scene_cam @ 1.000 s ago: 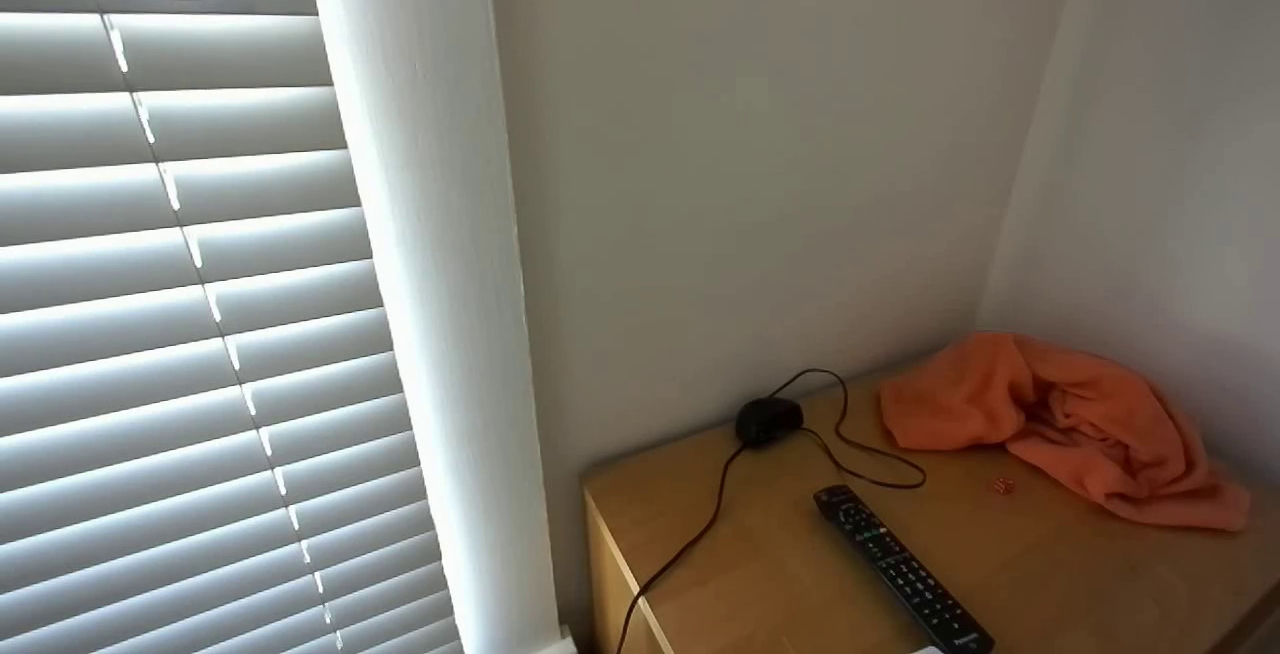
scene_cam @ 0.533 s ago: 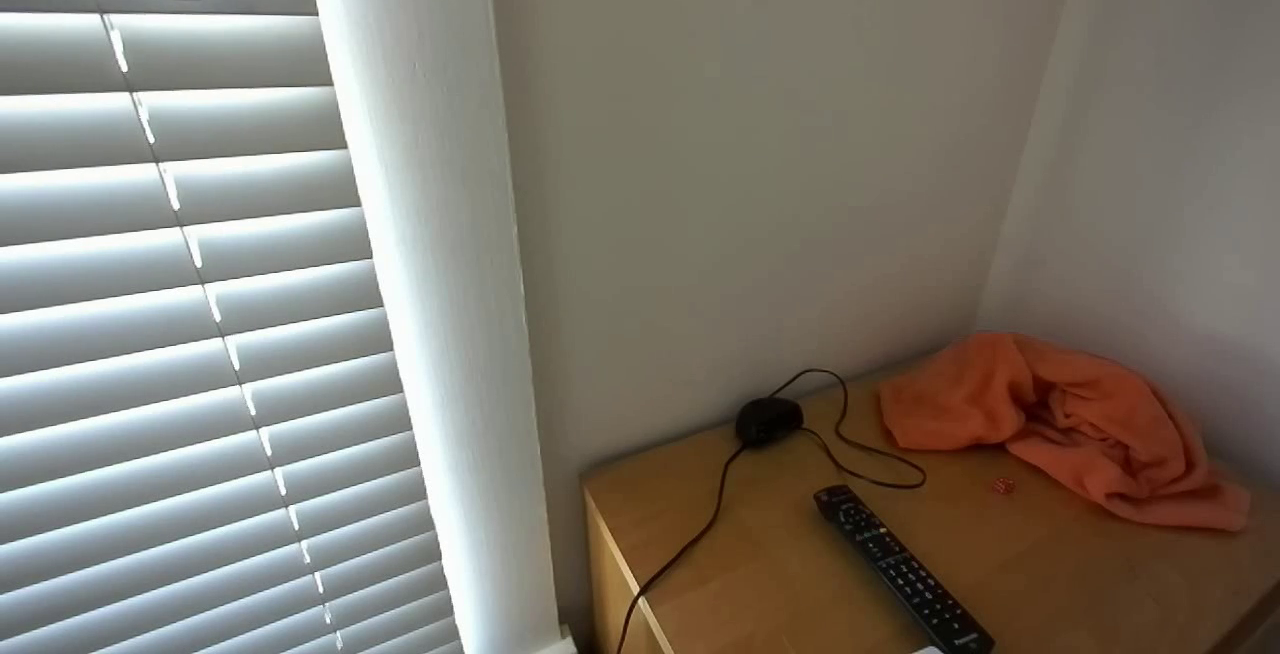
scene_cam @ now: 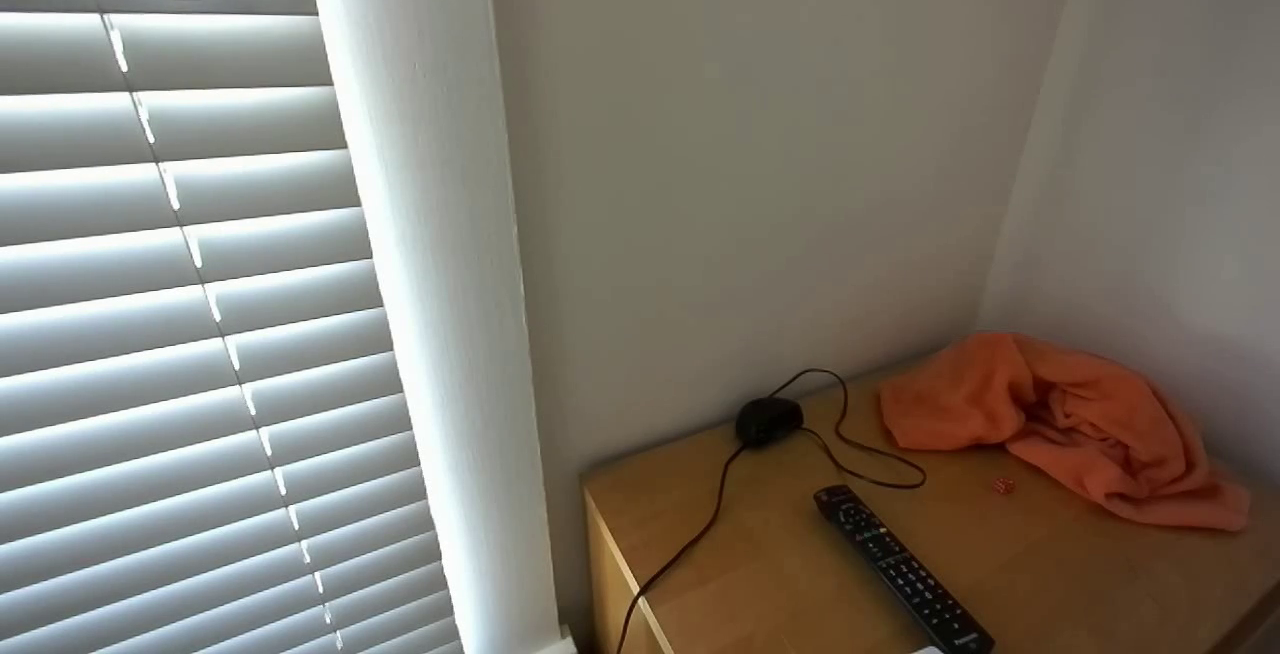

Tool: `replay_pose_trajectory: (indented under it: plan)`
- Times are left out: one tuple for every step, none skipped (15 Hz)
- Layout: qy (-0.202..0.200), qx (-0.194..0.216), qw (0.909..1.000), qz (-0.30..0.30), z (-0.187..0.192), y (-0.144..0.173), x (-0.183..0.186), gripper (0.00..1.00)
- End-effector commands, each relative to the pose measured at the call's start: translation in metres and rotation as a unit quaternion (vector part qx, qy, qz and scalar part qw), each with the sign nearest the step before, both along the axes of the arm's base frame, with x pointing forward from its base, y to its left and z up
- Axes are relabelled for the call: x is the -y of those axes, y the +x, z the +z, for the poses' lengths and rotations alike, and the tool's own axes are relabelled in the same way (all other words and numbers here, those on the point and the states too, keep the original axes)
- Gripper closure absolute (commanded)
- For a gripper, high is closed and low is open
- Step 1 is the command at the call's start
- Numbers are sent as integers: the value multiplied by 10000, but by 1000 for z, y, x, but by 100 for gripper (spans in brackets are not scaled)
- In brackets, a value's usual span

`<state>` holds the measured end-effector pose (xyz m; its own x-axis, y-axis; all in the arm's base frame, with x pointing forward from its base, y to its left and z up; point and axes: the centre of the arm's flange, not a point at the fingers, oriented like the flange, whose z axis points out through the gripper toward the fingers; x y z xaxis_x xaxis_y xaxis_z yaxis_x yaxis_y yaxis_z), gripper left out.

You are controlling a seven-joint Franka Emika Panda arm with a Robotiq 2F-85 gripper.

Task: Pick up the dice and turn it to the left once, put the dice back onto the top of the chest of drawers

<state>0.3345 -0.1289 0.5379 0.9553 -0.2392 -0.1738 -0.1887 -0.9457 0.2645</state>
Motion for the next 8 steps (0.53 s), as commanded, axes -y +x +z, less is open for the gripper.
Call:
replay_pose_trajectory:
  plan:
    - [0,0,10000,0,0,0,0,0]
    - [0,0,10000,0,0,0,0,0]
    - [0,0,10000,0,0,0,0,0]
    - [25,-42,9998,-198,-3,7,5,0]
    - [101,-122,9987,-480,-8,17,14,0]
    - [215,-99,9968,-758,-13,26,24,0]
    - [302,-60,9950,-949,-18,30,29,0]
    - [434,22,9919,-1191,-23,38,34,0]
